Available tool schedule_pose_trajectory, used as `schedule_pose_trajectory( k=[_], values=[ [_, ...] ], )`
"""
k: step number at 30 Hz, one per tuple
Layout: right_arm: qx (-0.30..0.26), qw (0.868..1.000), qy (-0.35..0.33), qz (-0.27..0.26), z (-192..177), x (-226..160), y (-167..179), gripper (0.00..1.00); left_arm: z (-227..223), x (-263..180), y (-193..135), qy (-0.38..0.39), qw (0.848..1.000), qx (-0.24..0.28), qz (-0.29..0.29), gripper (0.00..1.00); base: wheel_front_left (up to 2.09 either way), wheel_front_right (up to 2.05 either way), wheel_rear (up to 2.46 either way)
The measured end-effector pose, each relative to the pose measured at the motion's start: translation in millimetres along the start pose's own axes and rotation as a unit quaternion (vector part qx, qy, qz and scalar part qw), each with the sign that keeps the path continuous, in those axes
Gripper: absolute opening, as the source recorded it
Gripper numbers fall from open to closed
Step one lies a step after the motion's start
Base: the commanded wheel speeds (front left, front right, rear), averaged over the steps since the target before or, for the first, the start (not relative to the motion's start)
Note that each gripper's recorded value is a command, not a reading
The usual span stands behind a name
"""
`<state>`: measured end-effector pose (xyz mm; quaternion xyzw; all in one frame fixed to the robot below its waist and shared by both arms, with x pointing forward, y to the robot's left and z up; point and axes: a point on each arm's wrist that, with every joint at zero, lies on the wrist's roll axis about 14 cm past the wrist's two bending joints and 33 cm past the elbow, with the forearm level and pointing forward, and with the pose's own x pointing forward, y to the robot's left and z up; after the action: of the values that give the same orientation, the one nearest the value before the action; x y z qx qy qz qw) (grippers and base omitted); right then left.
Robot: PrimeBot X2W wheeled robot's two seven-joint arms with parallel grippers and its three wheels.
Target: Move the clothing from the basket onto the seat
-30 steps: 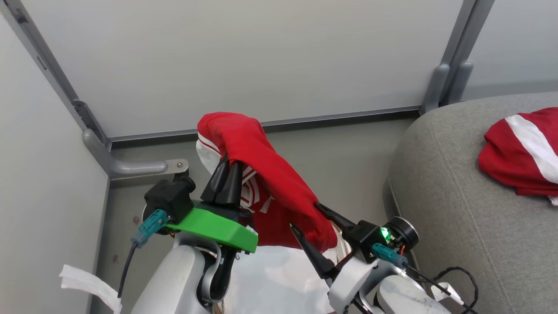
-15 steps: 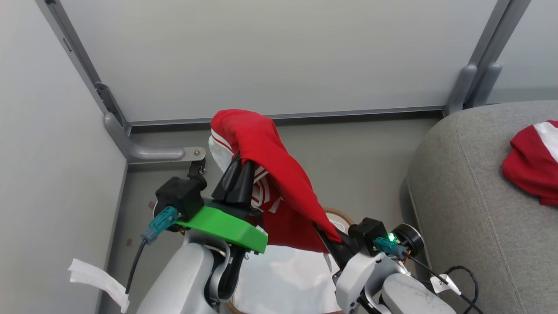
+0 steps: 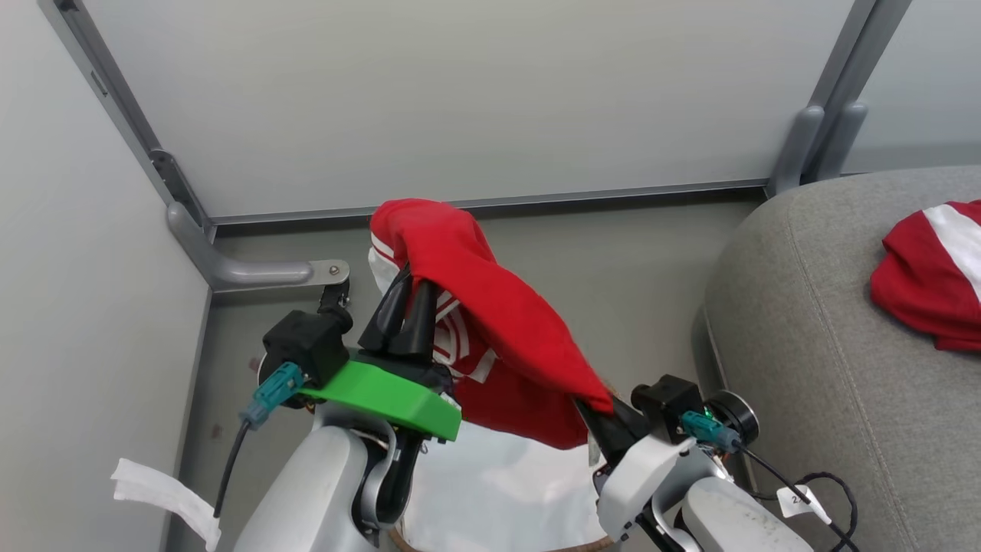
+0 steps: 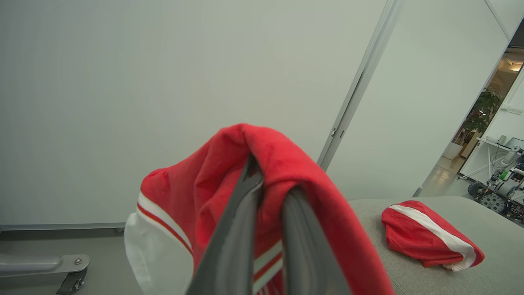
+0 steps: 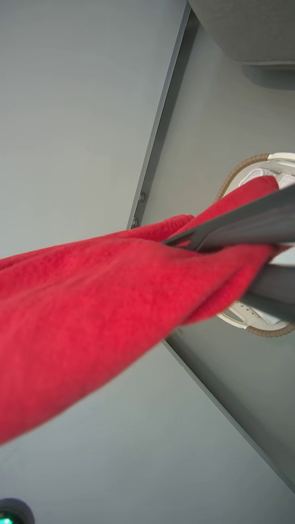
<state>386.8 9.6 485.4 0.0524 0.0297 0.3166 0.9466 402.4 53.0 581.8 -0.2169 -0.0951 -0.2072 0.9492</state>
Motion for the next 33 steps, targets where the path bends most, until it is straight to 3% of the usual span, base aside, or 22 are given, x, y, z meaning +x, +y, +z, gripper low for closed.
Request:
schedule_pose_trajectory(
  k=[11,16,24,33],
  values=[
    [0.023,0.995,-0.077,-0.053,42.3,-15.2,-27.2,0.00,-29.8,-5.2,14.5,0.042,0.999,0.022,0.019,1.00,0.00,0.00,0.00],
    [0.034,0.986,-0.128,-0.104,70.6,-38.6,-55.0,0.00,-54.1,-5.5,14.5,0.074,0.997,0.023,0.014,1.00,0.00,0.00,0.00],
    [0.026,0.967,-0.172,-0.186,92.5,-87.0,-93.3,0.00,-85.9,6.8,-14.7,0.109,0.993,0.011,-0.037,1.00,0.00,0.00,0.00],
    [0.010,0.935,-0.203,-0.290,108.2,-152.0,-135.6,0.00,-119.9,24.0,-60.8,0.144,0.983,-0.005,-0.111,1.00,0.00,0.00,0.00]
  ],
)
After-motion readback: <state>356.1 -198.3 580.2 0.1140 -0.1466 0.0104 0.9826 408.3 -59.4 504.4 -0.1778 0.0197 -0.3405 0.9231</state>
